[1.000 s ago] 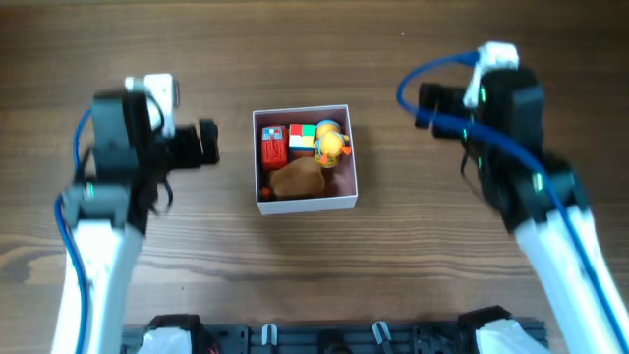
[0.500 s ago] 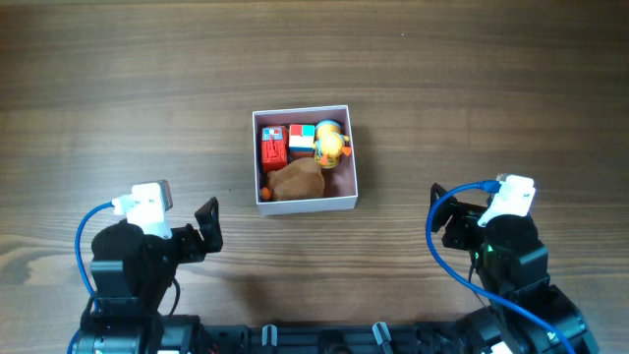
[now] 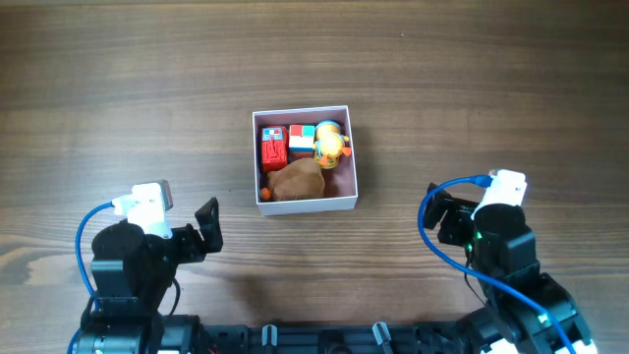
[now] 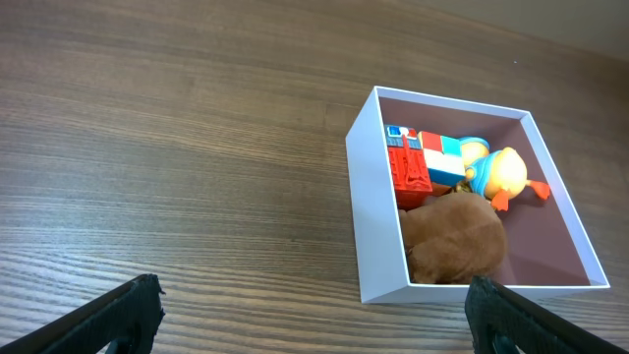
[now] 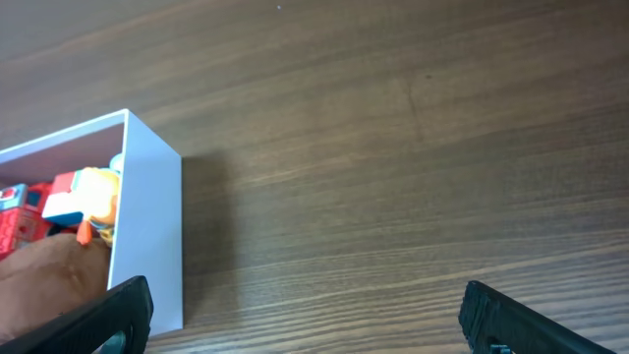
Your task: Pack container
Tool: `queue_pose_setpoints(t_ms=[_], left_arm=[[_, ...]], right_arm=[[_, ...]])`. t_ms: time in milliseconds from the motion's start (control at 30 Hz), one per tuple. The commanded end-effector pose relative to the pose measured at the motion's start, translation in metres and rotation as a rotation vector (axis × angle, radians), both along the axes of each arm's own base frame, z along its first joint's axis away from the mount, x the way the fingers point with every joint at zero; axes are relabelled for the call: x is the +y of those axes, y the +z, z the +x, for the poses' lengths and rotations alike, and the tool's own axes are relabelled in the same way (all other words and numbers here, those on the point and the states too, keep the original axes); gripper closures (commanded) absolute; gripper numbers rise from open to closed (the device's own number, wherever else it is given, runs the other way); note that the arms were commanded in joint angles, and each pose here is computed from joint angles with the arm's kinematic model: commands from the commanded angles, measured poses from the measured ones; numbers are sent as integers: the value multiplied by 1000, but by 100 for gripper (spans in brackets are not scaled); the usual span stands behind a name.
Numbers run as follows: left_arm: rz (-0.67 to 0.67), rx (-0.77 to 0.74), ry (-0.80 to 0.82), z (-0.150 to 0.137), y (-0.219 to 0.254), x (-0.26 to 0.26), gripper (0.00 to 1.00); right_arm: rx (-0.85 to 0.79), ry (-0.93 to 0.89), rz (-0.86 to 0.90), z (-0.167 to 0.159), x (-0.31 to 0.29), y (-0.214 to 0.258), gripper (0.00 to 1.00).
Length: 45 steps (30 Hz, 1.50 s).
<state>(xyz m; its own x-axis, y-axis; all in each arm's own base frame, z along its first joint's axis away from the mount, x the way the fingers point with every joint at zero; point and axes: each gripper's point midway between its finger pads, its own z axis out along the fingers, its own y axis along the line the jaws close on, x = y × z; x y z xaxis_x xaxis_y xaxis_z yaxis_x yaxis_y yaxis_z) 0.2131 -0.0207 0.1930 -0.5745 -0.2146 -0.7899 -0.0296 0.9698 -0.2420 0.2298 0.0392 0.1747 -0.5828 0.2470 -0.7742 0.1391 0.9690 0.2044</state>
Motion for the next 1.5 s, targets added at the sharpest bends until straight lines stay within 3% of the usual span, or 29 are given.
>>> queue_pose_setpoints(t_ms=[0, 100, 167, 400, 567, 700, 800, 1467], left_arm=[[-19, 9, -4, 0, -4, -2, 0], [-19, 9, -4, 0, -4, -2, 0], [-19, 9, -4, 0, -4, -2, 0], [-19, 9, -4, 0, -4, -2, 0], [-19, 9, -4, 0, -4, -2, 0], [-19, 9, -4, 0, -4, -2, 0], [-19, 9, -4, 0, -4, -2, 0], [-19, 9, -4, 0, -4, -2, 0]], right_arm=[[17, -31, -8, -4, -7, -6, 0], [-115, 126, -53, -1, 4, 15, 0], [-287, 246, -118, 0, 11, 31, 0], [-572, 175, -113, 4, -7, 33, 0], [-753, 192, -248, 7, -9, 47, 0], [-758, 290, -344, 9, 3, 33, 0], [-664, 340, -328, 11, 8, 0, 0], [-661, 316, -327, 13, 3, 0, 0]])
